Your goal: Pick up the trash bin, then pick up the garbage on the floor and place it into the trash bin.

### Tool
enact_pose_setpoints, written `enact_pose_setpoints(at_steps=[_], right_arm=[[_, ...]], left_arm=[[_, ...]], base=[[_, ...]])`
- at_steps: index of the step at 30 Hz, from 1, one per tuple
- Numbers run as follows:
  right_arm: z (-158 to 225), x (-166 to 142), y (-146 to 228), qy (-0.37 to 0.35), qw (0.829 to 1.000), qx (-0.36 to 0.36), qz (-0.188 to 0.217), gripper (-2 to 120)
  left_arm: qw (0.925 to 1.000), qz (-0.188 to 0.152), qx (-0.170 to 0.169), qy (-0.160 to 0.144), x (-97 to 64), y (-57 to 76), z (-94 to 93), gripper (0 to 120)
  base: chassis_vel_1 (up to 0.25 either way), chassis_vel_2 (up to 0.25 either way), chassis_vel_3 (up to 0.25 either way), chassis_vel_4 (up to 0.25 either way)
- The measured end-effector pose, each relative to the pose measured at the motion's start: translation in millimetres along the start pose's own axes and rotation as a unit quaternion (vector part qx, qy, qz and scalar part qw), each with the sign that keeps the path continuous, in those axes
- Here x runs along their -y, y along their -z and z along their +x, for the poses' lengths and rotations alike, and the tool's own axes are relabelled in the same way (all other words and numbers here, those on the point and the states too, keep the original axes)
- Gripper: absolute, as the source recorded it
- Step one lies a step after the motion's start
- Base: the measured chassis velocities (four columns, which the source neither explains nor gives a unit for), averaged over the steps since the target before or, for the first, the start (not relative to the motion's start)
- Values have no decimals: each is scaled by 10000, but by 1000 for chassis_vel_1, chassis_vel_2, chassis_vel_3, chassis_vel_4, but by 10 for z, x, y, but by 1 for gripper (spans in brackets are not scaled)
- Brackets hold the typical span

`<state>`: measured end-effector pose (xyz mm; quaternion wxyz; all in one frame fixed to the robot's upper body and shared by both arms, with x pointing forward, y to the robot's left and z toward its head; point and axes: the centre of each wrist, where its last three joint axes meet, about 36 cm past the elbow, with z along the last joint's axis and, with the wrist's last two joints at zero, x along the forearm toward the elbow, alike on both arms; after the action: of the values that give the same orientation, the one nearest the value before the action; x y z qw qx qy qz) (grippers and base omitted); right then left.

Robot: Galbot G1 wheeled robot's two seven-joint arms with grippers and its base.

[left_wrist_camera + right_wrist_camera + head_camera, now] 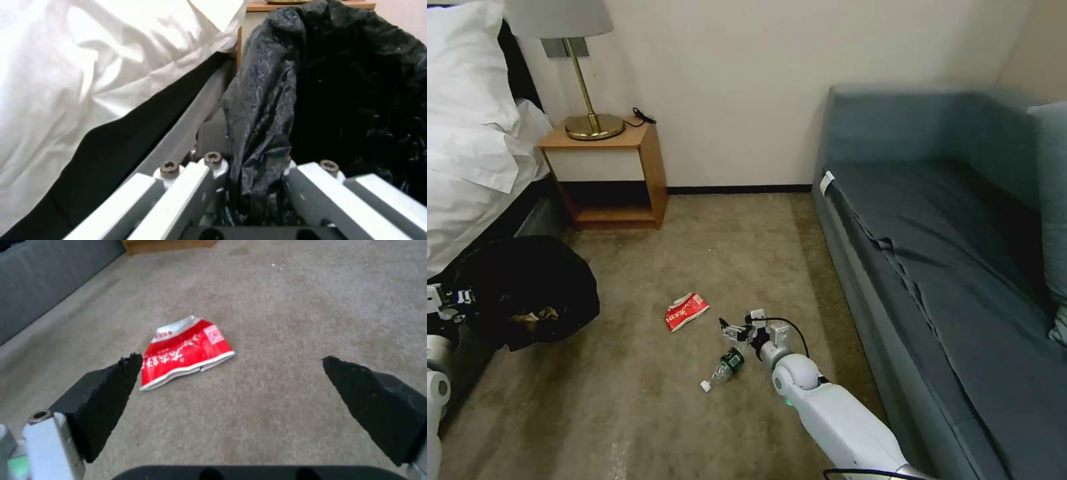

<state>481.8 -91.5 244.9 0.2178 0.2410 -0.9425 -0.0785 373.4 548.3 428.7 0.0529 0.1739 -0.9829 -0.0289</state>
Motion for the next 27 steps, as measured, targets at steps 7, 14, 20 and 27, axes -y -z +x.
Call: enact_pose_setpoints(at_steps=[7, 14, 20, 27], right_arm=[[-7, -22, -7, 16, 10000, -5, 5, 100], [1, -40, 1, 25, 10000, 14, 2, 100], [39, -66, -52, 39, 10000, -18, -11, 100], [56, -101, -83, 72, 10000, -48, 1, 100]], left_arm=[[10000, -10, 18, -2, -20, 22, -15, 4], [10000, -17, 35, -15, -20, 39, -16, 4], [10000, -33, 19, -43, -10, 30, 5, 4], [10000, -35, 4, -46, -18, 19, 44, 4]], base=[[-53, 69, 64, -58], [-79, 72, 65, -74], [-81, 76, 64, -61], [-65, 70, 85, -72]])
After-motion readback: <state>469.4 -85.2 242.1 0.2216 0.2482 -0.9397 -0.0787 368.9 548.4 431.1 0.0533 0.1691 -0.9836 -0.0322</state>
